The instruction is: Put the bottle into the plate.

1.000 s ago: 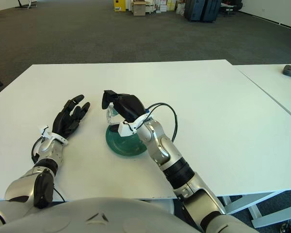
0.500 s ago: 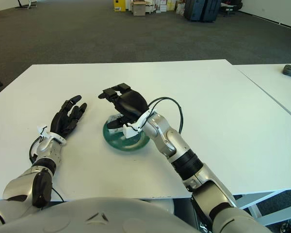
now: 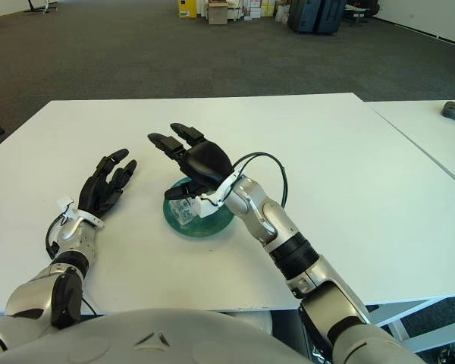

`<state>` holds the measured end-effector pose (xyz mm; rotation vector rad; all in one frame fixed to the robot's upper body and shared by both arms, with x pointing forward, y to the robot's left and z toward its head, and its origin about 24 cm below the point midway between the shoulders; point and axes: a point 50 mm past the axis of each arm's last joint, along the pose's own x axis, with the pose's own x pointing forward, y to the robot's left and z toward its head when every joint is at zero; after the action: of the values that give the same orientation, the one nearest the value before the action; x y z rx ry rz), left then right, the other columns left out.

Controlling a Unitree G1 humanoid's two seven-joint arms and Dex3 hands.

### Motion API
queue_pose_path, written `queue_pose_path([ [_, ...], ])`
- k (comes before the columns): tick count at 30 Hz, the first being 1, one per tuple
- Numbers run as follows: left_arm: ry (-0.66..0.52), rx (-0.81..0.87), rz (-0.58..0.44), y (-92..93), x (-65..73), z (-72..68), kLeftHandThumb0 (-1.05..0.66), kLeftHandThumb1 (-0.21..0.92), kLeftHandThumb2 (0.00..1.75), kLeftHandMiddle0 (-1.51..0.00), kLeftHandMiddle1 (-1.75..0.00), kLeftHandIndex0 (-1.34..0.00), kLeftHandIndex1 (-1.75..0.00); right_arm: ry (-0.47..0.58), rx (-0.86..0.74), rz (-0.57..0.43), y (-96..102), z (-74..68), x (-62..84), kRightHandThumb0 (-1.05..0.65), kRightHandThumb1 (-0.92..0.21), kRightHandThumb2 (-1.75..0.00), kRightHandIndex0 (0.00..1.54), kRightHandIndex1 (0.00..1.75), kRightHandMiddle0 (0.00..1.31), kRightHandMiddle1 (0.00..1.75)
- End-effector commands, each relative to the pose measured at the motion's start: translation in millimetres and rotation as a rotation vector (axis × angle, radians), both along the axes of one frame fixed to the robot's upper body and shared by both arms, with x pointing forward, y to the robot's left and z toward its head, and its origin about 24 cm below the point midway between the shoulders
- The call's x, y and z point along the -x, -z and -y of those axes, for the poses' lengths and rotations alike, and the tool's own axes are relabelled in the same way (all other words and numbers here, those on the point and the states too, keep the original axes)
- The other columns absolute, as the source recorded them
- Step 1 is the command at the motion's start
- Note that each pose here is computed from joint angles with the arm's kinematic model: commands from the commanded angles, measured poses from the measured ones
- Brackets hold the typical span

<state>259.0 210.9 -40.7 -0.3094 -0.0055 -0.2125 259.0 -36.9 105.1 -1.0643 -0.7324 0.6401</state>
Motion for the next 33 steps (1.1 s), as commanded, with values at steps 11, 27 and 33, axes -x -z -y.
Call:
queue_pose_path([
  [11,0.001,0.049,-0.105,18.0,14.2,3.5,-0.53,0.92,0.63,-0.51,0.0,-0.04,-0.89,0.045,-0.109,0.041,-12.8,5.0,-7.6,-1.05,-0.92,-0.61,0.0,0.0,0.0,0.0],
  [27,-0.019,0.074,-0.13,20.9,15.0,2.6,-0.54,0.92,0.56,-0.53,-0.02,-0.04,-0.92,0.416,-0.72,0.082,-40.9,52.3,-59.7,-0.94,-0.92,-0.8,0.14,0.03,0.02,0.26],
  [33,-0.029,0.044,-0.128,20.5,15.1,1.7,-0.54,0.92,0.57,-0.55,-0.03,-0.06,-0.9,0.523,-0.88,0.004,-24.1,83.2,-64.3,-0.78,-0.92,-0.84,0.26,0.04,0.0,0.51],
])
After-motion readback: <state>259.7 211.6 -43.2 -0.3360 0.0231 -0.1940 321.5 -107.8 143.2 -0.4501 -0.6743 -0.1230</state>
